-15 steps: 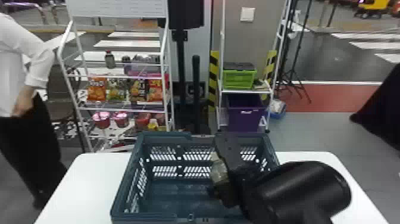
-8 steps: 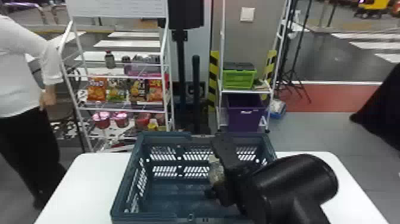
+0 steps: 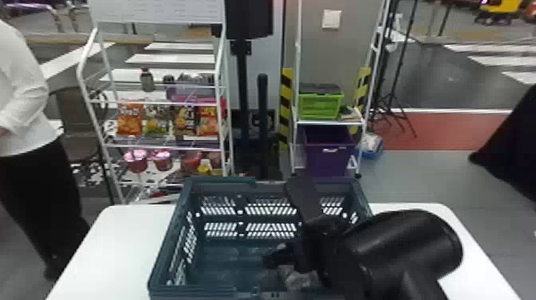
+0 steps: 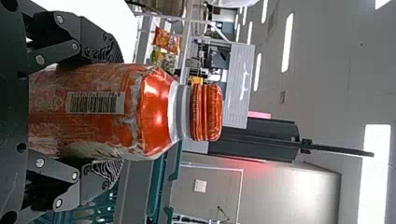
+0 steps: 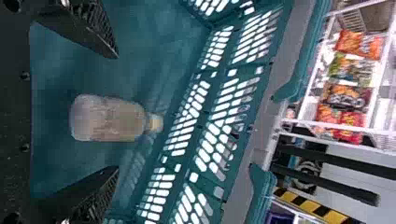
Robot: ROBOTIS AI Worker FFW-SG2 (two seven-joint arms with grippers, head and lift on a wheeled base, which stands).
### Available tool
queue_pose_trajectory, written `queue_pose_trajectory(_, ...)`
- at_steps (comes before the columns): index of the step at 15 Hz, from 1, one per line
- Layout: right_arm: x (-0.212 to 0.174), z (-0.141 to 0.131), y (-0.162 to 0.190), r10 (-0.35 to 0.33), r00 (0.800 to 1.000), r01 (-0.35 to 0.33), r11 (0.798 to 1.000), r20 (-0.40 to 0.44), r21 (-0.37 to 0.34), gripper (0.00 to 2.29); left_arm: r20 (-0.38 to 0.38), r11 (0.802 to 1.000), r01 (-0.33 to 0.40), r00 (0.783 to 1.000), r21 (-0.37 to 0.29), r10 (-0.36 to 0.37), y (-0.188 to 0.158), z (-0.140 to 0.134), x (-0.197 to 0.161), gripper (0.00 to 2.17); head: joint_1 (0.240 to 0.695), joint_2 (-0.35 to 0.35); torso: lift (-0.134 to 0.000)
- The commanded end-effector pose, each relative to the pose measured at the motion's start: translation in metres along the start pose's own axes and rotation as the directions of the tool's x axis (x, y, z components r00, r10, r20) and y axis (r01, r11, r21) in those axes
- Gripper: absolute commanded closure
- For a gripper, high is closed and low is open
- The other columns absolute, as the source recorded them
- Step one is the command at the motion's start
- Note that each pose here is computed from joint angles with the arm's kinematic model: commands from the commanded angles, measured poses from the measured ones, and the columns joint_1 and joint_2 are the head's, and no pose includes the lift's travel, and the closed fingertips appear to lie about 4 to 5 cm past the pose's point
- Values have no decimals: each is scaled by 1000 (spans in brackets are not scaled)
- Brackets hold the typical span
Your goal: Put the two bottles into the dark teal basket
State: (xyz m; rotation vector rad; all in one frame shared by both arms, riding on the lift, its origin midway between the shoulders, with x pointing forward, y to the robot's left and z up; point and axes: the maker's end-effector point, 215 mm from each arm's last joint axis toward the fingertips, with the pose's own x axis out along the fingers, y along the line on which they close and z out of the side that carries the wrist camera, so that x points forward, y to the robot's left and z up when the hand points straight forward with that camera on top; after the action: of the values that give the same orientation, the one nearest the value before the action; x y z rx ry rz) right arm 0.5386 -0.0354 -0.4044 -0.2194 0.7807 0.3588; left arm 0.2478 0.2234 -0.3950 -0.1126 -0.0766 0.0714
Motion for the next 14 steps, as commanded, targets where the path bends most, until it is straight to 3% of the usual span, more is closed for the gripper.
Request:
queue_pose_trajectory(1, -17, 29, 9, 17, 991, -20, 1000, 135, 22, -2, 1, 1000, 2, 1000, 1, -2, 0, 0, 0, 2148, 499, 0, 0)
queue_pose_trajectory(4, -54, 53, 15, 21, 951, -46, 996, 309, 76, -2, 2, 1000, 5, 1000, 2, -5, 0, 1, 0, 2148, 499, 0, 0)
queue_pose_trajectory(9, -106, 5, -41, -86, 907, 34, 991, 412, 131, -2, 9, 1000, 12, 1000, 0, -12, -3, 5, 2, 2148, 499, 0, 0)
queue_pose_trajectory(12, -148, -19, -64, -139, 840, 59, 984, 525, 165, -2, 12, 1000, 16, 1000, -1, -16, -5, 10, 3, 2145, 499, 0, 0)
queue_pose_trajectory(14, -179, -35, -75, -156, 778, 41, 979, 609, 198, -2, 7, 1000, 20, 1000, 1, -20, -7, 13, 3, 2145, 499, 0, 0)
